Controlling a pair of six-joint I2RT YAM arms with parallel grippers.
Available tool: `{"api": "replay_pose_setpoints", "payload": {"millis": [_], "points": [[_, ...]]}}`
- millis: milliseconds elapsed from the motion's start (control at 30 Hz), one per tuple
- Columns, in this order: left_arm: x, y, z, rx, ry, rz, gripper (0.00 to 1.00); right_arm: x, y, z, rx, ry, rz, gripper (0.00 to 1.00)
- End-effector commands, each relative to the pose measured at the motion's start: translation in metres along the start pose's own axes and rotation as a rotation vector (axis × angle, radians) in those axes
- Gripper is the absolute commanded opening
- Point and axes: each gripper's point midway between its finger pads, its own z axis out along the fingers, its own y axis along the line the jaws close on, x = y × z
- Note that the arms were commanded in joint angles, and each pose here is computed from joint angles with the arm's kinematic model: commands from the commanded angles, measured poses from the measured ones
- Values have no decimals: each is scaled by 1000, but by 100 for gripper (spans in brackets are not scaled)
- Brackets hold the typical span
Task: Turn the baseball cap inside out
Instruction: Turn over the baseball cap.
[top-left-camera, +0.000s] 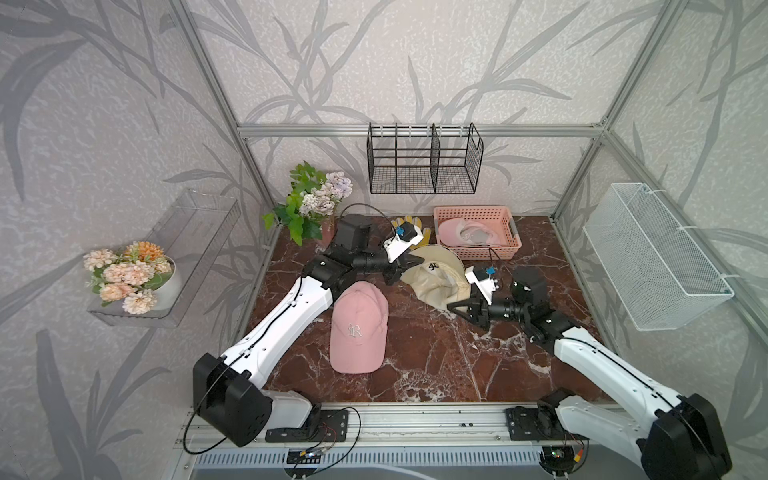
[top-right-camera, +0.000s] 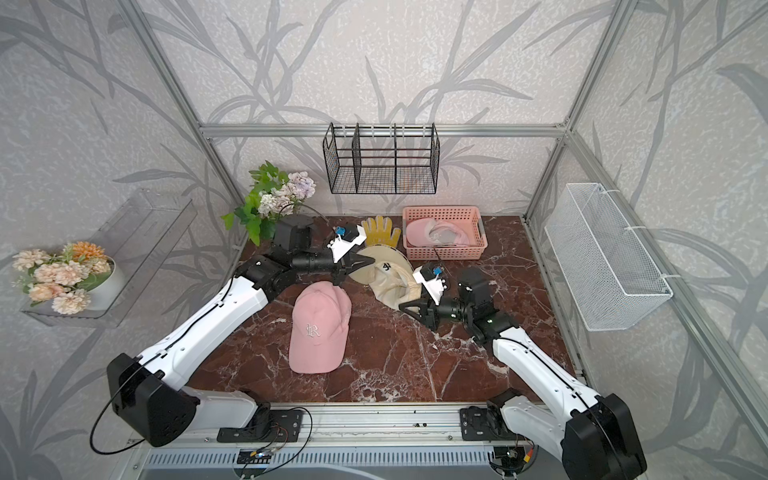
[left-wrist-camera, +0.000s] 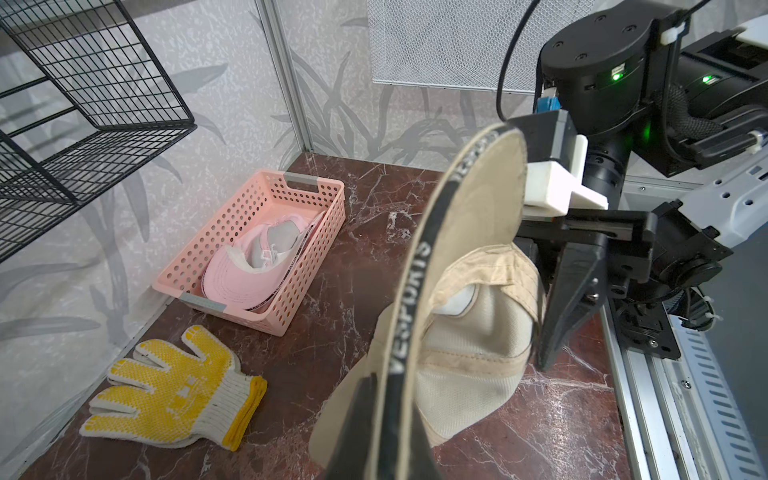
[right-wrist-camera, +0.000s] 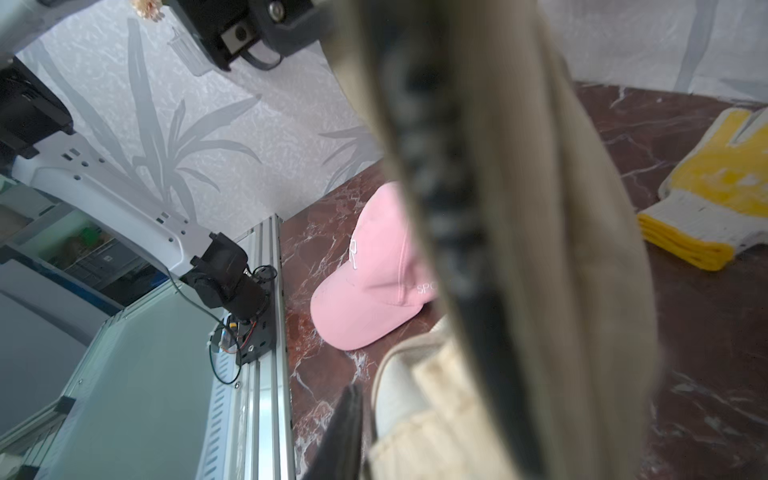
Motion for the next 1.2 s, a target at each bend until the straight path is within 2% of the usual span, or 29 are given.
{"api": "replay_pose_setpoints", "payload": {"millis": [0,67,167,267,333,533,733,900,1000,1167], "points": [[-27,5,-11,-35,-86,50,0,-28,5,-6,2,-135,-7,8],[-25,5,-10,-36,-80,42,0,-42,-1,-11,42,-210,3,5],[-24,5,-9,-34,-79,24,0,-56,-22,-19,176,-301,42,4],[-22,6,-8,-32,-73,-1,0,-61,-54,-35,385,-361,93,3],[-21,5,-8,-29,-67,-21,0,-57,-82,-54,580,-386,174,2],[-33,-6,-13,30,-102,-59,0,-22,-132,-97,1000,-280,348,2],[-58,-29,-22,166,-175,-71,0,3,-146,-97,1077,-188,431,7],[-68,-28,-27,155,-207,-86,0,22,-156,-99,1144,-99,475,14],[-74,-30,-29,166,-225,-99,0,35,-164,-105,1219,-31,501,23],[-79,-29,-32,162,-244,-108,0,51,-171,-105,1264,42,521,27]]}}
